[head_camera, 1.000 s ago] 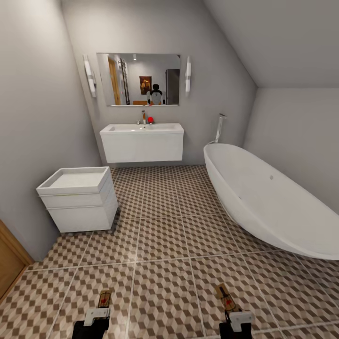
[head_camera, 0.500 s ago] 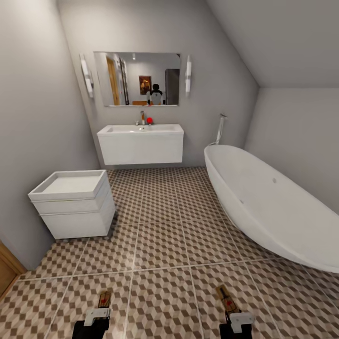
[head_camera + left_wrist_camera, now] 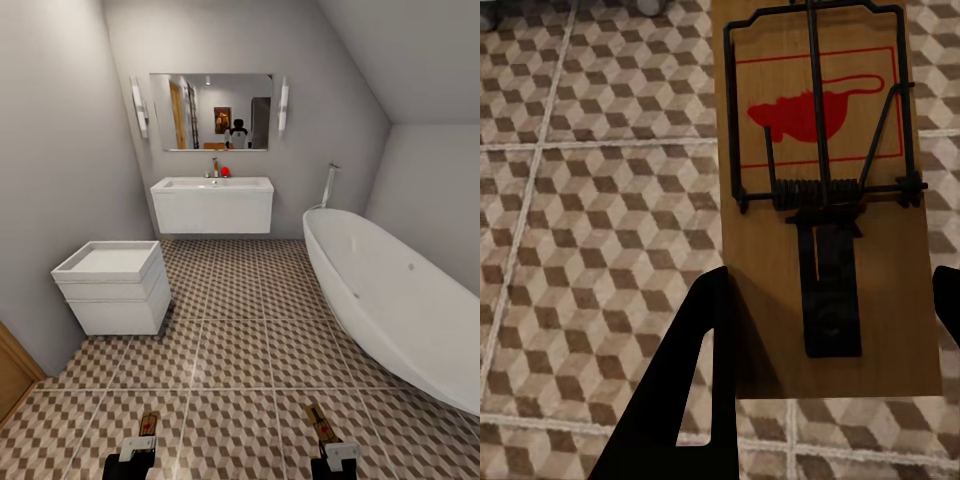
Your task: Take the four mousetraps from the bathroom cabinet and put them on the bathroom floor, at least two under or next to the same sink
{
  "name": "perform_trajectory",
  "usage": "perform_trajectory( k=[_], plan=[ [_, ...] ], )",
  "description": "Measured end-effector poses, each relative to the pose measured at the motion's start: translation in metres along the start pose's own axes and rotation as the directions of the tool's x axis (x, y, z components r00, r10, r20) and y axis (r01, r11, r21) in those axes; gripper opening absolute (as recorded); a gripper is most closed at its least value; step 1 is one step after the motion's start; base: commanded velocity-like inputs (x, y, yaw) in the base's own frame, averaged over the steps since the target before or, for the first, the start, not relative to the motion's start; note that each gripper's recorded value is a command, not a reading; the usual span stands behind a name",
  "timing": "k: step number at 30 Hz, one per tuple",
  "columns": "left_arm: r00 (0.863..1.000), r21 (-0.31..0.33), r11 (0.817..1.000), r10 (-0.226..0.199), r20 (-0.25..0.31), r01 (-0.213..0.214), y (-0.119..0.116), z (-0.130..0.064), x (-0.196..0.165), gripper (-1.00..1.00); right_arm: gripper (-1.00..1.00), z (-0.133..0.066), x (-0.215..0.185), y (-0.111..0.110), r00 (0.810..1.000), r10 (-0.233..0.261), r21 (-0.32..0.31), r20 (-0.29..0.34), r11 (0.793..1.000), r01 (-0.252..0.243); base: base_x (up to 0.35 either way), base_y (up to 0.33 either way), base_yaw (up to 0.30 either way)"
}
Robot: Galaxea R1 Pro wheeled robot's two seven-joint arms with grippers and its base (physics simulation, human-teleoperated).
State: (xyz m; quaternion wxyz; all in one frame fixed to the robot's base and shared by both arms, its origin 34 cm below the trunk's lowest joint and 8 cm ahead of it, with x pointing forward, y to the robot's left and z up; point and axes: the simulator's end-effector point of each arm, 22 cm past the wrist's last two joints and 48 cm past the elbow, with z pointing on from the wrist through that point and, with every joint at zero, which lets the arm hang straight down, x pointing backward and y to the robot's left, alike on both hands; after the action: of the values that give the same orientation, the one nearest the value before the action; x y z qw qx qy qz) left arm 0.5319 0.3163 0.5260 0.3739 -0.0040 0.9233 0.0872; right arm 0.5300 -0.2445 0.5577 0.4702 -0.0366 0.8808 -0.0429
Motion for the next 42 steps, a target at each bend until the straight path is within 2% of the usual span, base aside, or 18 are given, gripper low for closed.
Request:
perform_trajectory(
  k=[34,36,40,42],
  plan=[
    [1.000,-0.002,1.000,0.001,0.000,-0.001,0.001,0.000,0.000,-1.00,-1.00,-0.001,0.003,0.002,1.000,0.002,-0.002,-0.009,1.000,-0.002,0.003,-0.003,0.003],
    [1.000,-0.002,1.000,0.001,0.000,-0.001,0.001,0.000,0.000,-1.00,-1.00,-0.002,0.006,0.001,1.000,0.001,-0.002,-0.016,1.000,-0.001,0.000,0.000,0.000],
    [1.000,-0.007,1.000,0.002,0.000,-0.002,0.005,0.000,0.000,-1.00,-1.00,-0.012,0.038,0.000,0.996,-0.009,-0.004,-0.088,1.000,0.009,0.000,0.000,0.000],
    [1.000,-0.009,1.000,0.004,0.000,-0.004,0.007,0.001,0.000,-1.00,-1.00,-0.022,0.061,-0.002,0.989,-0.017,-0.005,-0.145,1.000,0.017,0.000,0.000,0.000]
  ],
)
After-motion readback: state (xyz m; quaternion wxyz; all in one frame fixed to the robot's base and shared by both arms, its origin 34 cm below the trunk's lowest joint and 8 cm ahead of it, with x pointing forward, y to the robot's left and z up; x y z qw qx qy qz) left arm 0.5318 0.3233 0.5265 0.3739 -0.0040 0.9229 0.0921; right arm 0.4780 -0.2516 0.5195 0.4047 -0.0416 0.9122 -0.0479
